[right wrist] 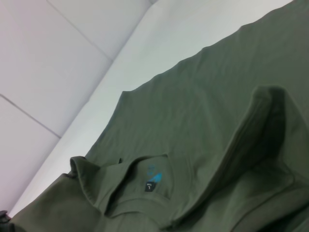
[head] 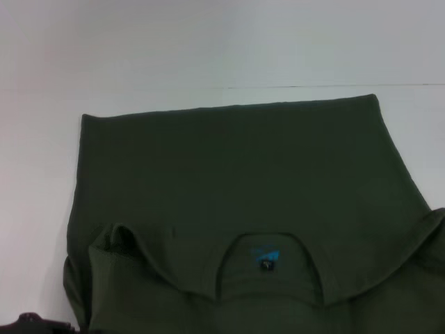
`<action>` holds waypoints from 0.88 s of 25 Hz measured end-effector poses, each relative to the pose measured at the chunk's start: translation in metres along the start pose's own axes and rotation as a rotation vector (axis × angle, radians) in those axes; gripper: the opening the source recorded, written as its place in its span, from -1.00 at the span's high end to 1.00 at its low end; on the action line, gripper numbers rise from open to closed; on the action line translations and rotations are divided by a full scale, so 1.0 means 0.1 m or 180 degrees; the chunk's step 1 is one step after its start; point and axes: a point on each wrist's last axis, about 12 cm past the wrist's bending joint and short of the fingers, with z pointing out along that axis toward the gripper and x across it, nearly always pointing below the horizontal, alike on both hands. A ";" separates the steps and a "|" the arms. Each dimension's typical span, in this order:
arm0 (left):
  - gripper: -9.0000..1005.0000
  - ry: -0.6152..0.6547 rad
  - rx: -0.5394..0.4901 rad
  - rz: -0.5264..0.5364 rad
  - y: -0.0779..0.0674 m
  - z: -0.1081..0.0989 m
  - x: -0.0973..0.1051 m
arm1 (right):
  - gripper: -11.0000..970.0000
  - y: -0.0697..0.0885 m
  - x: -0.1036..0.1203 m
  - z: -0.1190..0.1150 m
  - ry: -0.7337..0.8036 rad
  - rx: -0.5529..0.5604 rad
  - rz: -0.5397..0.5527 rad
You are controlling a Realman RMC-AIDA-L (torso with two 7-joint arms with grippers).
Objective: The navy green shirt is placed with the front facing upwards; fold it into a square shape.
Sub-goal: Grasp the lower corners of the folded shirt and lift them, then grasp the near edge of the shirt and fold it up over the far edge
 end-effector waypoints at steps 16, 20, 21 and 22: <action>0.98 -0.0013 0.0072 -0.0024 0.00 -0.07 -0.11 | 0.83 0.06 0.04 -0.22 -0.0087 0.0006 -0.0005; 0.98 -0.0126 0.0034 0.0134 0.09 -0.09 -0.37 | 0.83 0.05 -0.24 -0.21 -0.0292 0.0004 -0.0030; 0.98 -0.0152 0.0023 0.0166 0.10 -0.09 -0.43 | 0.83 0.04 -0.33 -0.18 -0.0324 -0.0008 -0.0041; 0.98 -0.0185 0.0012 0.0215 0.13 -0.08 -0.52 | 0.82 0.04 -0.33 -0.18 -0.0324 -0.0008 -0.0041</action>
